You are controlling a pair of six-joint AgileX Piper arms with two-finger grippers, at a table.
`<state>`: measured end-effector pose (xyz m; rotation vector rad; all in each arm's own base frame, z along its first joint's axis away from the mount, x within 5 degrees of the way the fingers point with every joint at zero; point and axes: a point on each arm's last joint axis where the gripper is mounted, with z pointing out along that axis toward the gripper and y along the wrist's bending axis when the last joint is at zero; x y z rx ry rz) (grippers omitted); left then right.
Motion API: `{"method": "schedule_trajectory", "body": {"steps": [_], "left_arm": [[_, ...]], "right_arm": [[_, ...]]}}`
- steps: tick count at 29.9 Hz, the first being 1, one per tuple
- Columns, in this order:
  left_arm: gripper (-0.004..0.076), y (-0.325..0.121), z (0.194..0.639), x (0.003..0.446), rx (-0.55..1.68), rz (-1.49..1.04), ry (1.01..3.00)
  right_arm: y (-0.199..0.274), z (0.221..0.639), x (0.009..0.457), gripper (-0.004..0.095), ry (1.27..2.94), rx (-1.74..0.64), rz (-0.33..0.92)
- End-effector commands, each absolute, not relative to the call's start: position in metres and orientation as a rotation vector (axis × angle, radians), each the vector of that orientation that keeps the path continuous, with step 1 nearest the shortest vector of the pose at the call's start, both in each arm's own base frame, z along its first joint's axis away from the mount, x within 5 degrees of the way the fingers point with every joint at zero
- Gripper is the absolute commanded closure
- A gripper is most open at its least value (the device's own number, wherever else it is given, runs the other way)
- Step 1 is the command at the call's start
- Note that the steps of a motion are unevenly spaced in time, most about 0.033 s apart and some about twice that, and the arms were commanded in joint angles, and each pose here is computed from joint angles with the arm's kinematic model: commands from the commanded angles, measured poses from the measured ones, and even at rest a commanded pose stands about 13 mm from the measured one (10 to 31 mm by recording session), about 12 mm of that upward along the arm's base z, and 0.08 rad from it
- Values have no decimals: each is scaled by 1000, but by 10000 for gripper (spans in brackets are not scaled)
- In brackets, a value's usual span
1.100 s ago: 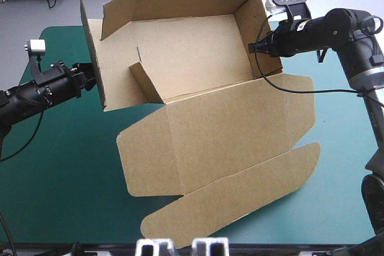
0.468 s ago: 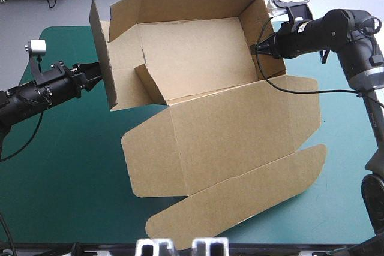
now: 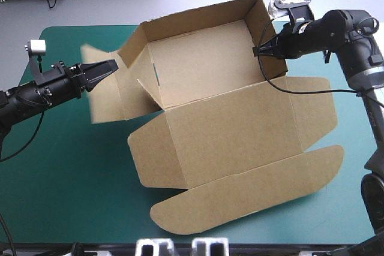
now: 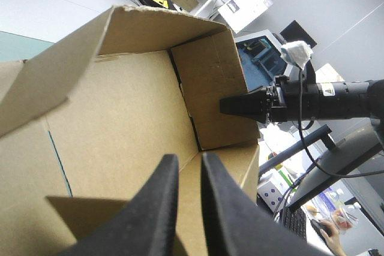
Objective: Fold the box
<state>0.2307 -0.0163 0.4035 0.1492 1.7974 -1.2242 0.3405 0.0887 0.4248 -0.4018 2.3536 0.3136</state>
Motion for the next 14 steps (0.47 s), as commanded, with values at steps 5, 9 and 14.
{"method": "schedule_trajectory", "body": {"steps": [5, 9, 14], "left_arm": [[342, -25, 422, 216, 257, -1299, 1728], [343, -21, 425, 221, 193, -1266, 1697], [352, -11, 440, 231, 81, -1128, 1642]], "right_arm": [[88, 453, 329, 923, 2222, -373, 362], [88, 453, 328, 923, 2228, -376, 363], [86, 463, 316, 923, 2213, -377, 365]]}}
